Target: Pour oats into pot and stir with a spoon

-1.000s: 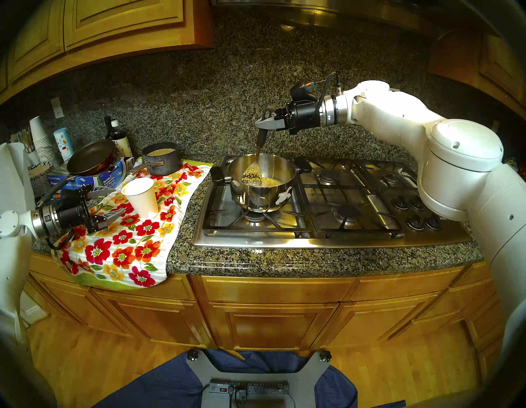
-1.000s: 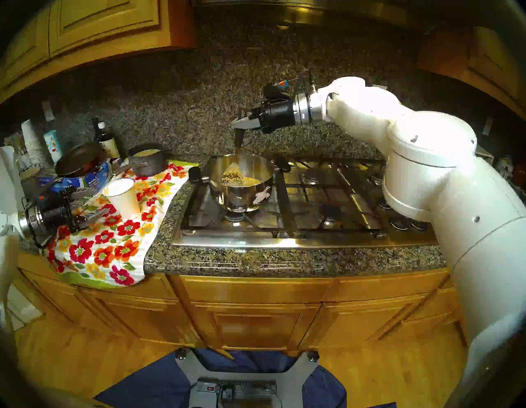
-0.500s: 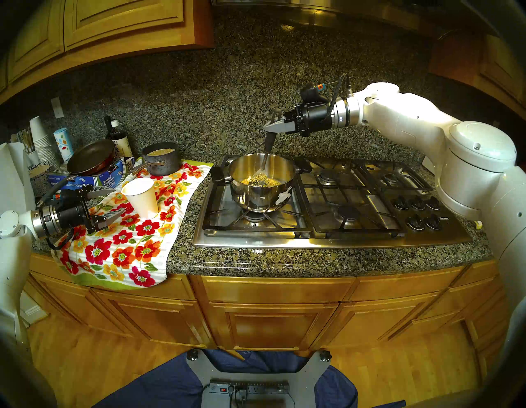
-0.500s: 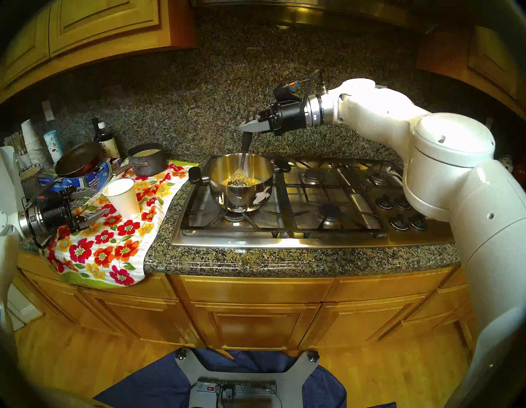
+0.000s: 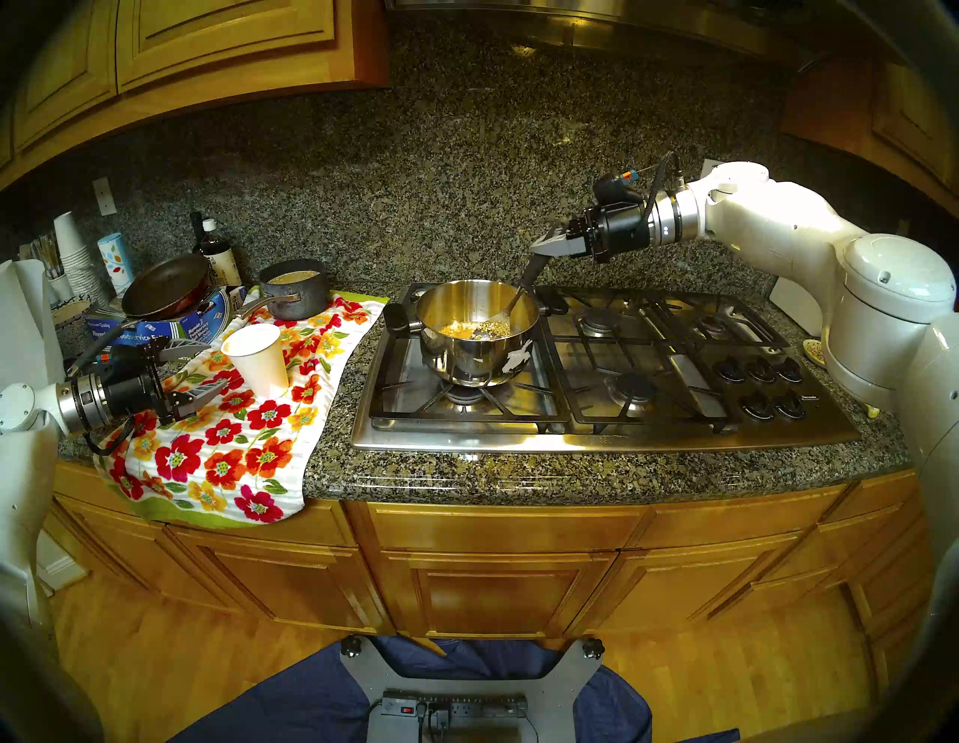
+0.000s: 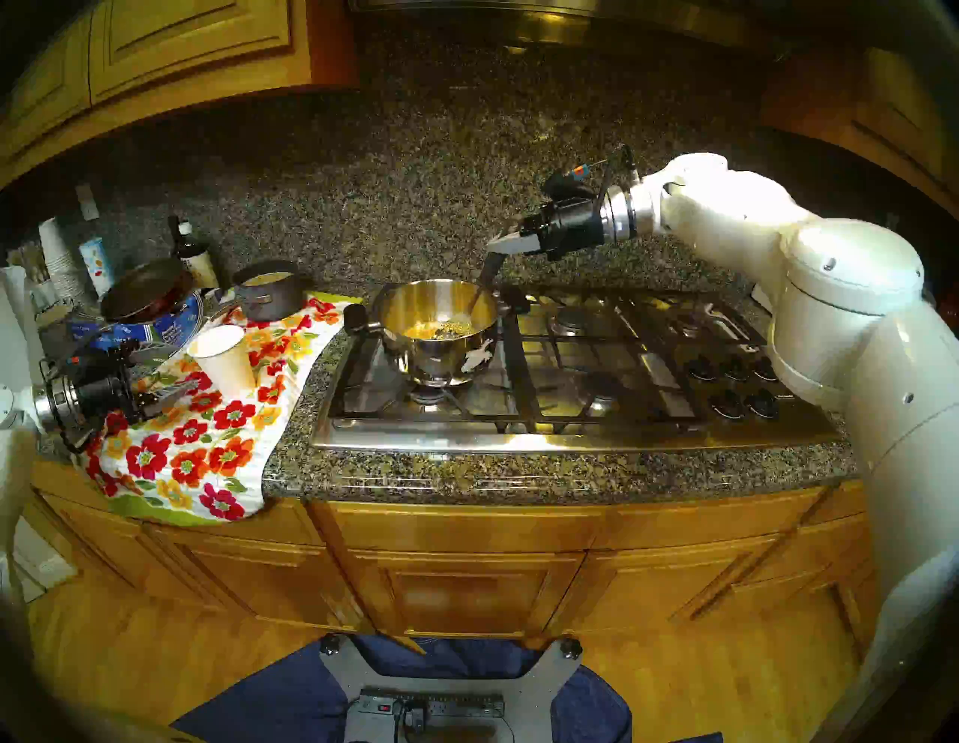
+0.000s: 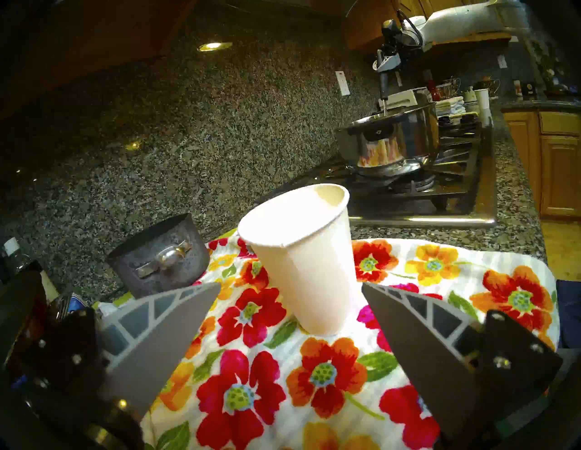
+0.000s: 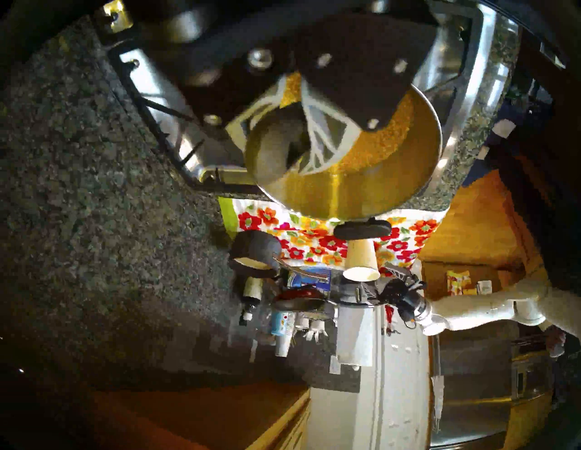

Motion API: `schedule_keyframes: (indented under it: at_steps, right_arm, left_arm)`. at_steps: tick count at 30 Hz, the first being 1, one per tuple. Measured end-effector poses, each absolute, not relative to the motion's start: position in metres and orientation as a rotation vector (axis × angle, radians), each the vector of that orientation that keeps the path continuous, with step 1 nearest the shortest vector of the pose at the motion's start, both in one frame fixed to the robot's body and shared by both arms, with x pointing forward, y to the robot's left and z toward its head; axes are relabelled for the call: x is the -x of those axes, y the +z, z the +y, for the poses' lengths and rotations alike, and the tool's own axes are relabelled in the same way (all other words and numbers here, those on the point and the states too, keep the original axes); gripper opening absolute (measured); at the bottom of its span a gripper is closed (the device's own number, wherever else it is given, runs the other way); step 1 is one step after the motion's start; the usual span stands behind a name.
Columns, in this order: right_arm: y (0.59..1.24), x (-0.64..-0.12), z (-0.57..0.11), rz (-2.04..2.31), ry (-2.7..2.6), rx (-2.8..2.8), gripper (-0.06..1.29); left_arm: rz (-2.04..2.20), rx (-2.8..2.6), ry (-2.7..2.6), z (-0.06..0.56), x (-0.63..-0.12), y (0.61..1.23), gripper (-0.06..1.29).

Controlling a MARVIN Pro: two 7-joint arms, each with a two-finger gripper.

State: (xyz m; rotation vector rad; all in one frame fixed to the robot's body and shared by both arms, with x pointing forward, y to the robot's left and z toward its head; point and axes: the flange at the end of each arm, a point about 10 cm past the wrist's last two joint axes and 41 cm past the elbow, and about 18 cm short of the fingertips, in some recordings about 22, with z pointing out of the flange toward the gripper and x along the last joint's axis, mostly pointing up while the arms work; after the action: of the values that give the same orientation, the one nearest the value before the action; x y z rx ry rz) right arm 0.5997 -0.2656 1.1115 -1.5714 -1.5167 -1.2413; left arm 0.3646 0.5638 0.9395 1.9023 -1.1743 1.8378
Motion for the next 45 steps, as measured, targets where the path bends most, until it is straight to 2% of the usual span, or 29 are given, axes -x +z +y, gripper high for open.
schedule_keyframes:
  at_steps: [16,33,45]
  right_arm:
    - [1.117,-0.614,-0.259,-1.523,-1.346,1.65,-0.03]
    - [1.121,-0.625,-0.194,-1.498,-1.4,1.571,-0.03]
    - [1.12,-0.607,-0.161,-1.518,-1.233,1.396,-0.03]
  left_arm:
    - [-1.175,-1.903,1.837,0.564,-0.365,0.939,1.21]
    - [-1.175,-1.904,1.837,0.564,-0.365,0.939,1.21]
    - [-1.174,-1.903,1.837,0.564,-0.365,0.939,1.21]
